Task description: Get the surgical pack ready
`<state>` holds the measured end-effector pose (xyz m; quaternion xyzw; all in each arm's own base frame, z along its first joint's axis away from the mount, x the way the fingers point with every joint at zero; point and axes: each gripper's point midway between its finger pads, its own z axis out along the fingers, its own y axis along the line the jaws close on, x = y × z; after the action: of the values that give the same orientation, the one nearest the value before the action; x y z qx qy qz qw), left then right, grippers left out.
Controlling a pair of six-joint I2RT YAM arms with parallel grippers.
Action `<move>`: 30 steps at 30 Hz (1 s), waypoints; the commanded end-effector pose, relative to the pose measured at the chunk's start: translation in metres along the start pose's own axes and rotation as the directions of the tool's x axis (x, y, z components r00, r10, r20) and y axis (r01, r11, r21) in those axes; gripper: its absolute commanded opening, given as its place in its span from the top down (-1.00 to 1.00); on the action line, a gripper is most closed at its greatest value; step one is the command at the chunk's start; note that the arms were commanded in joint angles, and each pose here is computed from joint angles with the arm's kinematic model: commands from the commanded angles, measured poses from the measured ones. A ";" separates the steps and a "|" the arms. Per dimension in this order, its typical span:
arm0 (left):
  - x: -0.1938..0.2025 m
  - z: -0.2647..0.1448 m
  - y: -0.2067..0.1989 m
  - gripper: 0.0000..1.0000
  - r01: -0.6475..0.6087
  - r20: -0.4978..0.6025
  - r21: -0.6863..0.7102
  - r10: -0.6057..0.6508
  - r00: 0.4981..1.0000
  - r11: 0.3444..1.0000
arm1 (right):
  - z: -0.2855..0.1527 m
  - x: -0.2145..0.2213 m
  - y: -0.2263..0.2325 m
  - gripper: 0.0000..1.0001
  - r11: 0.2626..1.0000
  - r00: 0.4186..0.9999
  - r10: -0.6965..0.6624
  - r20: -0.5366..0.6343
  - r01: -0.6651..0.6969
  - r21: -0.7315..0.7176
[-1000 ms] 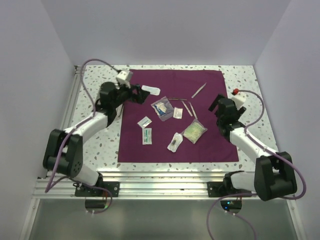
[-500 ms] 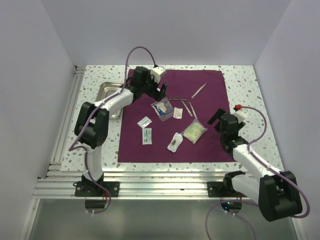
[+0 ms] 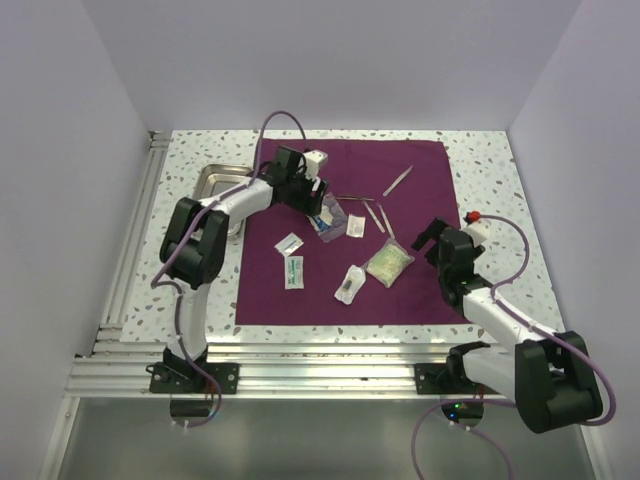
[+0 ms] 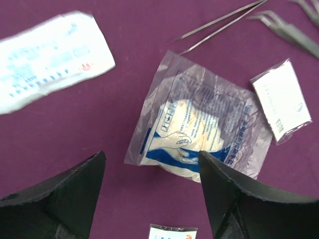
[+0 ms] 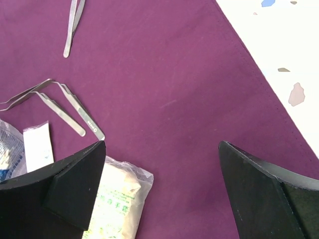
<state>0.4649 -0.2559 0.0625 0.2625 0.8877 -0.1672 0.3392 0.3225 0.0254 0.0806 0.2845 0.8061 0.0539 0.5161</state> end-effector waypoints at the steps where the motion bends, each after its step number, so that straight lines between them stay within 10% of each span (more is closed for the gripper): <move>1: -0.003 0.005 0.003 -0.54 0.057 -0.029 -0.006 -0.057 0.998 0.998 | 0.000 -0.007 0.011 -0.97 0.998 0.999 0.035 0.029 -0.034 -0.047; 10: 0.013 0.015 -0.006 -0.23 0.108 -0.083 0.037 -0.104 0.991 0.994 | 0.001 -0.007 0.011 -0.97 0.999 1.000 0.020 0.017 -0.019 -0.039; 19: 0.011 0.016 -0.020 0.98 0.146 -0.096 0.112 -0.136 0.986 0.983 | 0.000 -0.008 0.009 -0.97 0.999 1.000 0.014 0.023 -0.013 -0.032; 30: -0.010 -0.048 0.010 1.00 0.265 0.020 0.089 -0.268 0.963 0.960 | 0.001 -0.008 0.010 -0.97 0.999 1.000 0.009 0.017 -0.008 -0.033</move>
<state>0.4459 -0.2523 0.0490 0.1946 0.9144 -0.2341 0.2670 0.3227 0.0293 0.0785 0.2792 0.8092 0.0624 0.5131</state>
